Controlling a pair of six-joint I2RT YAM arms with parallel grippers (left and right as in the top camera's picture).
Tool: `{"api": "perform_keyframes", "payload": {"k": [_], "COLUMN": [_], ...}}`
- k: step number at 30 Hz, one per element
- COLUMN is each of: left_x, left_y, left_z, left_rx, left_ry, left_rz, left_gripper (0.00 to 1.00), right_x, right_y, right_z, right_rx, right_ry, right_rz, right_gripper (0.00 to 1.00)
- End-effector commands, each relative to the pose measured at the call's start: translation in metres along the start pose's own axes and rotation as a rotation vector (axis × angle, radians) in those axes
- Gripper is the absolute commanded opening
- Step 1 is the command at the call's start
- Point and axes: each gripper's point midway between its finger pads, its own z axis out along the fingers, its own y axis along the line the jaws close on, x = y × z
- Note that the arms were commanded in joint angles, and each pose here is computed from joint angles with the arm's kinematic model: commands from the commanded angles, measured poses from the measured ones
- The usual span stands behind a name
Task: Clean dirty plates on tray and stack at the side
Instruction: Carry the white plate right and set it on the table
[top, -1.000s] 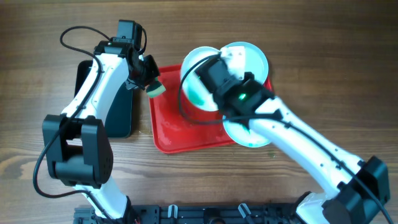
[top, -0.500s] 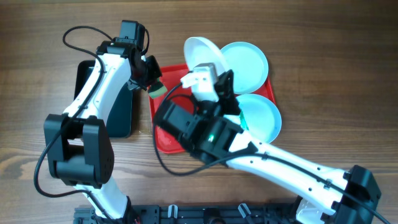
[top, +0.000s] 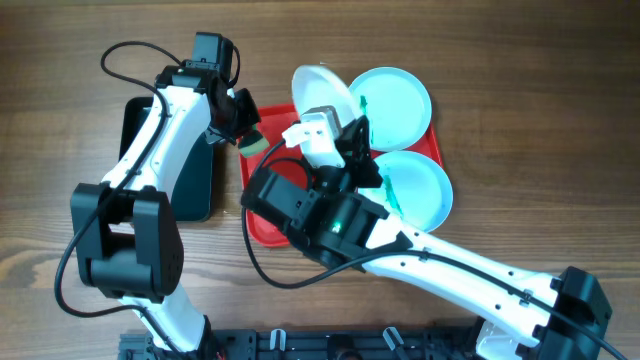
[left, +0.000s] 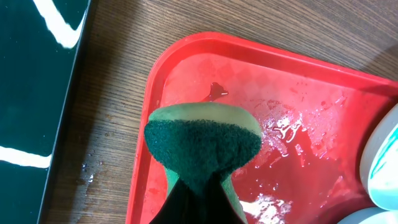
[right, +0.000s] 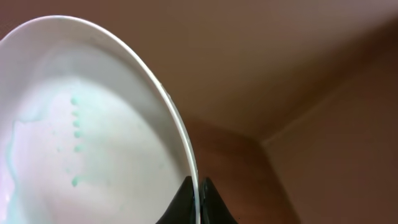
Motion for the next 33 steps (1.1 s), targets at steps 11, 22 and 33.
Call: {"api": "perform_keyframes", "payload": {"k": [11, 22, 33], "left_x": [0.007, 0.010, 0.010], "left_y": [0.005, 0.006, 0.002], "left_z": [0.008, 0.009, 0.010], "left_rx": [-0.025, -0.030, -0.023], "left_ry": [0.025, 0.033, 0.027], "left_rz": [-0.009, -0.009, 0.002], "left_gripper": [0.04, 0.04, 0.04], "right_x": [0.081, 0.166, 0.304], "right_y": [0.022, -0.114, -0.161], "right_z": [0.077, 0.177, 0.217], "right_rx": [-0.670, -0.425, -0.172], "right_ry": [0.638, 0.807, 0.957], "right_rz": [0.454, 0.857, 1.020], "right_gripper": [0.04, 0.04, 0.04]}}
